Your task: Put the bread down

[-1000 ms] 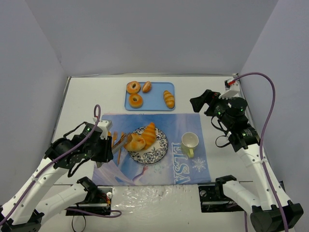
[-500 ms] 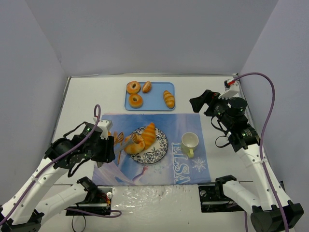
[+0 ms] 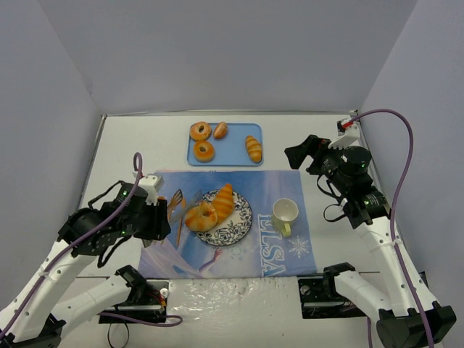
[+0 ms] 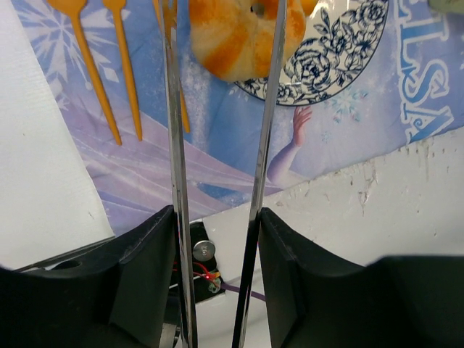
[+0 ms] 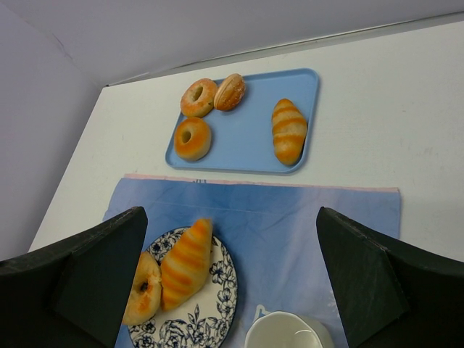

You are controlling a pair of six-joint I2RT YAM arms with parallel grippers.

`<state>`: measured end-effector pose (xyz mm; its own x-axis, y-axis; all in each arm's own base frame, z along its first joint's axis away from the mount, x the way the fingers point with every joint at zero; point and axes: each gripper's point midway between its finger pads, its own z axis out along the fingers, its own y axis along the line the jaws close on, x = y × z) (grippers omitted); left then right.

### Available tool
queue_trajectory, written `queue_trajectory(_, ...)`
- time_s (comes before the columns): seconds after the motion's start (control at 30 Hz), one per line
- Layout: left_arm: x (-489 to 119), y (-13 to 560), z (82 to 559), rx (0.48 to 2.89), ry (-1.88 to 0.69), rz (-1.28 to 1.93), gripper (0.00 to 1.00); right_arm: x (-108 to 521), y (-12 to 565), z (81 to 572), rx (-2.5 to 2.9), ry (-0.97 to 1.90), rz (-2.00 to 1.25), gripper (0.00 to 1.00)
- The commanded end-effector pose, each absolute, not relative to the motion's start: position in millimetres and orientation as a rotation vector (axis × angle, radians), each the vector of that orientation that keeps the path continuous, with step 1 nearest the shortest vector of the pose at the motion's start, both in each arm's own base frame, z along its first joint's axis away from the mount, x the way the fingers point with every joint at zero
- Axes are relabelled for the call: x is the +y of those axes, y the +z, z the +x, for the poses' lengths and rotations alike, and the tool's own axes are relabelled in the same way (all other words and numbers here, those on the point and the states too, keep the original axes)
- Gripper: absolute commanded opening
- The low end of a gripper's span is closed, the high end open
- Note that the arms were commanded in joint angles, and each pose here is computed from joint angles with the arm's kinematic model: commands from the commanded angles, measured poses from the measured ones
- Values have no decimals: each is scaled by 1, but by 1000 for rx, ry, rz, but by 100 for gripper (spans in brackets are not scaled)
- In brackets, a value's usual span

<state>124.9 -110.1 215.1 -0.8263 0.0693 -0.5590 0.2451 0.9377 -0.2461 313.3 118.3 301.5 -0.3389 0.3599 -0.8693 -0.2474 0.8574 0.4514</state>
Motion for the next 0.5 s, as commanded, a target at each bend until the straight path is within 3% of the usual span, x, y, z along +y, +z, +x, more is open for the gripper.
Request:
queue_trajectory(0.0,-111,247,144,2414,-404,174,42,120,333,316,1699,636,72,100)
queue_trajectory(0.2,-113,262,172,2372,-315,168,42,122,334,317,1702,642,65,100)
queue_trajectory(0.47,-108,299,254,2291,-204,80,43,126,340,313,1692,664,43,100)
